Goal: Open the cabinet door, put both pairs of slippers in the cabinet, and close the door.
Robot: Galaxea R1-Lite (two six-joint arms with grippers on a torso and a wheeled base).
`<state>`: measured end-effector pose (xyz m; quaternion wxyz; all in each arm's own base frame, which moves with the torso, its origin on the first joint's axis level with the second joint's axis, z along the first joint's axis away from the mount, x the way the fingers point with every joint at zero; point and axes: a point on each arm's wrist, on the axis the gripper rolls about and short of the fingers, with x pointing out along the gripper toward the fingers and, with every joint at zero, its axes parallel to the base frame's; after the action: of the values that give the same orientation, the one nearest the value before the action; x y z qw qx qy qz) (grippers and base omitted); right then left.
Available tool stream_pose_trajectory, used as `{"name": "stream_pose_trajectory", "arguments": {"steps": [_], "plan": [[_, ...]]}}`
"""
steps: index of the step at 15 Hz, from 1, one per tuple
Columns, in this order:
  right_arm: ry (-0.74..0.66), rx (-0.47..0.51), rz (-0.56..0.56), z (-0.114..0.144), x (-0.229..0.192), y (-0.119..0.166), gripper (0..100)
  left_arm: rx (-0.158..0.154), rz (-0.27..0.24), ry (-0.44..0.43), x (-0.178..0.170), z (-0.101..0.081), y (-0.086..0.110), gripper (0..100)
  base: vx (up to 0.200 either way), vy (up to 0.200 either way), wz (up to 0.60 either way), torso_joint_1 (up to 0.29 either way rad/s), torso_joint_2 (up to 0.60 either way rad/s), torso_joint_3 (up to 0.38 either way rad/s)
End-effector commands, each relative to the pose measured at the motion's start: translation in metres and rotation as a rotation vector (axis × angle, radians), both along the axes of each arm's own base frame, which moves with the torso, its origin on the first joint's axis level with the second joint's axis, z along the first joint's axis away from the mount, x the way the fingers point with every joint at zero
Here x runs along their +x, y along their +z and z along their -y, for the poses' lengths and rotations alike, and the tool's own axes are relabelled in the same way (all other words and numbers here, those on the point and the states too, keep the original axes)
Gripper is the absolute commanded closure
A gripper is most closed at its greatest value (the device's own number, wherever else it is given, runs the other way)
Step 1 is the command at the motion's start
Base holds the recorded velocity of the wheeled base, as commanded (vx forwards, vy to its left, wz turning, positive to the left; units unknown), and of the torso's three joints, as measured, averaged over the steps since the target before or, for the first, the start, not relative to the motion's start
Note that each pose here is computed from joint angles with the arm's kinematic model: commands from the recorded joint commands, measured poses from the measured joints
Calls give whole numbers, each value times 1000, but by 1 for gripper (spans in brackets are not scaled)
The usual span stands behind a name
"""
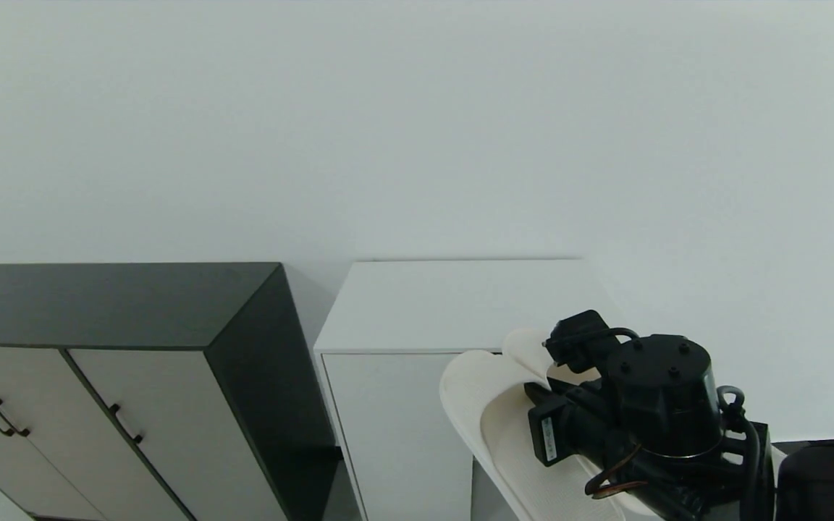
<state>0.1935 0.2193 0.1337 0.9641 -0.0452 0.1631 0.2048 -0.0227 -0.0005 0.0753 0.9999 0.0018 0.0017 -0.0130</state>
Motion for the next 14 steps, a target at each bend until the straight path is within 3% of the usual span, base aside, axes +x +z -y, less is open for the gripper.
{"name": "stream_pose_trajectory", "arguments": {"steps": [1,4,14], "plan": [[3,-2,-2,-1,-1,-1,100,1,0,0,0,0,0,100,0,-200,0,2,-2,-2],[5,14,12,1,-2,-2,100,-1,0,0,0,0,0,100,0,-200,0,2,-1,4],[7,12,30,2,-2,-4,100,-1,0,0,0,0,0,100,0,0,0,0,0,0]]}}
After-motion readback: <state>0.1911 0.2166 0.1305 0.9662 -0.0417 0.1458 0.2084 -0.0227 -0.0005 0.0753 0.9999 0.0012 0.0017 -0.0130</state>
